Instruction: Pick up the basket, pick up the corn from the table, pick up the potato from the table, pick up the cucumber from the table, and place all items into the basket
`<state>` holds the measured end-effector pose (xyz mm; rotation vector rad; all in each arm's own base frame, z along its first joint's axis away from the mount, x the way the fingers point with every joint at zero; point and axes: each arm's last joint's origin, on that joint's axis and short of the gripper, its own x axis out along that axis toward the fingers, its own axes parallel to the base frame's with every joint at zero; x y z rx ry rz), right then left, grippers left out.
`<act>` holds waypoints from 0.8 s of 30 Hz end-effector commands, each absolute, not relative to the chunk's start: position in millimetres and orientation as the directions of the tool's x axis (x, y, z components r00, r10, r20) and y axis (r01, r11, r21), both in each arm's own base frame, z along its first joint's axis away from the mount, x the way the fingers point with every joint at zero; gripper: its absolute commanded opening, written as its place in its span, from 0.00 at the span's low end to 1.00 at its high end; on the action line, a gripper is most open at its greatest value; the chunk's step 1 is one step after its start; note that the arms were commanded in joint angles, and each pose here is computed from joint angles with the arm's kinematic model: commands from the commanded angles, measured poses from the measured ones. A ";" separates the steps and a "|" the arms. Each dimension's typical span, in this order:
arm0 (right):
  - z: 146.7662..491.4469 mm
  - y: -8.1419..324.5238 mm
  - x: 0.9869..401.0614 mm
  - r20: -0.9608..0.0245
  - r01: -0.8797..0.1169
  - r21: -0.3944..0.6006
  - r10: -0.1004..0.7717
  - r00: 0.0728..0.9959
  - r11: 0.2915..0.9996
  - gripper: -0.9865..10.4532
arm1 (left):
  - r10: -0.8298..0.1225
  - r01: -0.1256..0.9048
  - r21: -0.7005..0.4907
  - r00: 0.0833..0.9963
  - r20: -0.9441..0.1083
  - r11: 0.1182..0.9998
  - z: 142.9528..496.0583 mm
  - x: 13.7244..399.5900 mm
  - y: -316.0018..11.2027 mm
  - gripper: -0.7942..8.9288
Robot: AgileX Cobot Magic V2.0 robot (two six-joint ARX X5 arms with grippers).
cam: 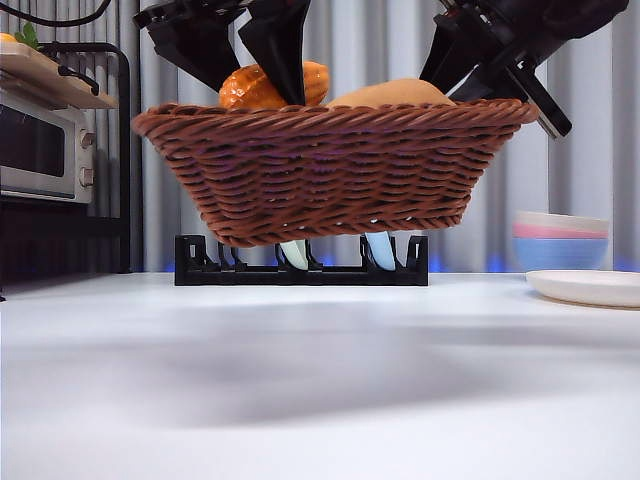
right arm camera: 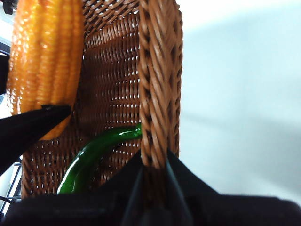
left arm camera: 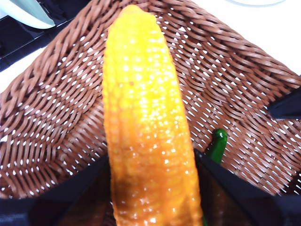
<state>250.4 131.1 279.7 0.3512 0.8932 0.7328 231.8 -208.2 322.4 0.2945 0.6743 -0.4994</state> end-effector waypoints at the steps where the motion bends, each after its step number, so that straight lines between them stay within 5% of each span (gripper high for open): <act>1: 286.2 132.3 251.3 -0.551 -0.450 0.564 0.721 0.420 0.693 0.07 | -0.340 0.513 0.085 0.675 -0.655 0.854 322.5 233.2 -207.3 0.54; 3: 286.1 132.3 251.4 -0.551 -0.450 0.564 0.721 0.420 0.693 0.07 | -0.335 0.505 0.079 0.673 -0.660 0.859 322.0 233.6 -206.2 0.72; 12: 286.1 132.1 251.8 -0.554 -0.453 0.550 0.712 0.431 0.702 0.07 | -0.342 0.498 0.072 0.688 -0.640 0.864 337.5 223.8 -194.2 0.72; 17: 284.3 130.9 257.4 -0.571 -0.407 0.495 0.640 0.513 0.768 0.07 | -0.381 0.496 0.053 0.727 -0.571 0.867 382.3 200.2 -174.0 0.72; 24: 261.7 138.5 281.6 -0.574 -0.307 0.556 0.624 0.530 0.772 0.07 | -0.453 0.495 0.006 0.800 -0.392 0.869 449.9 157.2 -135.5 0.72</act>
